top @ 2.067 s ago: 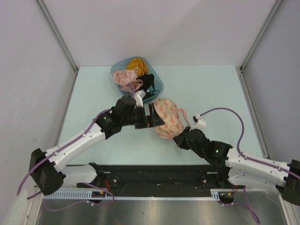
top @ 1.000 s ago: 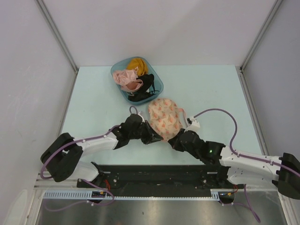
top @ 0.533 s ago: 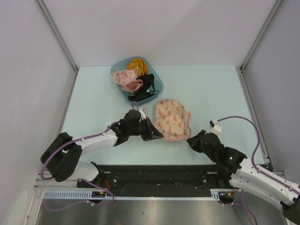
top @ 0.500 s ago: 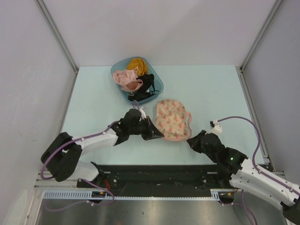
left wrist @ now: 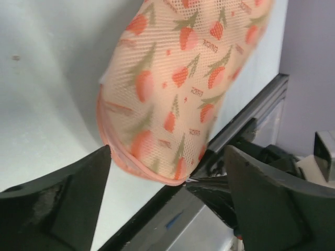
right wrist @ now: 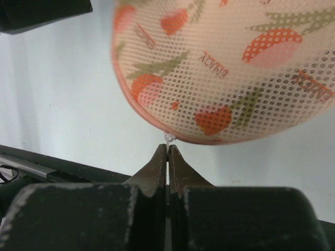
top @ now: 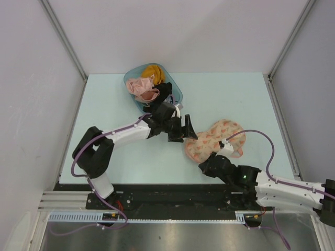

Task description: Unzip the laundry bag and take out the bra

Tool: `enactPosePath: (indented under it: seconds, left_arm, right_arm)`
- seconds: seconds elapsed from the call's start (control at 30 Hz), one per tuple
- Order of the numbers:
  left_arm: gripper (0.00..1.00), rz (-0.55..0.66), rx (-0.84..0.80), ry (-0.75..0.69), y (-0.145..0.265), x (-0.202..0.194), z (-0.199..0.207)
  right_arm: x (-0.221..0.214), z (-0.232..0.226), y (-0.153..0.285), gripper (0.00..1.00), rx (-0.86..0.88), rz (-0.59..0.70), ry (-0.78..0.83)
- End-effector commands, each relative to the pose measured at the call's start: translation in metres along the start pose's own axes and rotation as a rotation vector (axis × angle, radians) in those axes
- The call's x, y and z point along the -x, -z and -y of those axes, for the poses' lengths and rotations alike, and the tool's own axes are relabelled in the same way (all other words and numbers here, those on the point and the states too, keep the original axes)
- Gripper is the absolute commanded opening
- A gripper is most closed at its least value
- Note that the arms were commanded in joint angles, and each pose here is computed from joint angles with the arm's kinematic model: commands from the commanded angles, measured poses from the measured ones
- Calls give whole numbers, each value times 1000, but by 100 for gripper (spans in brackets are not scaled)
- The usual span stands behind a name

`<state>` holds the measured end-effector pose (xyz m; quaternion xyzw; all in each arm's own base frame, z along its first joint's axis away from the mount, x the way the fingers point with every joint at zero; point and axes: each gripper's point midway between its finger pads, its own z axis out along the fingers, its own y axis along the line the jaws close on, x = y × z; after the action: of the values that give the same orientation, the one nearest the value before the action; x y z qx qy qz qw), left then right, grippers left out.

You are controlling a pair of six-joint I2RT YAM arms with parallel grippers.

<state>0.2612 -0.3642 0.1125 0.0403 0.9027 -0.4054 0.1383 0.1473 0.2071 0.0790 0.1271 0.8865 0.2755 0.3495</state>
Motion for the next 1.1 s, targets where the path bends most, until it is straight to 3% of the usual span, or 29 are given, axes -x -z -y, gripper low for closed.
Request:
enactPosePath:
  seconds: [0.0, 0.13, 0.23, 0.3, 0.47, 0.6, 1.07]
  left_arm:
    - [96, 48, 55, -97, 32, 10, 2]
    - [97, 95, 49, -88, 61, -1, 5]
    - [96, 59, -4, -7, 66, -23, 5]
    - [97, 24, -78, 89, 62, -41, 7]
    - [100, 23, -195, 171, 48, -55, 19]
    - [100, -27, -176, 207, 28, -64, 19]
    - [100, 14, -178, 324, -15, -51, 18]
  right_arm:
    - [20, -38, -4, 0, 86, 86, -119]
    - [28, -34, -6, 0, 71, 113, -127]
    - [32, -30, -7, 0, 60, 112, -128]
    - [34, -30, -7, 0, 62, 111, -130]
    - [35, -31, -9, 0, 67, 105, -128]
    - [33, -35, -11, 0, 78, 95, -128]
    - [36, -34, -8, 0, 81, 102, -134]
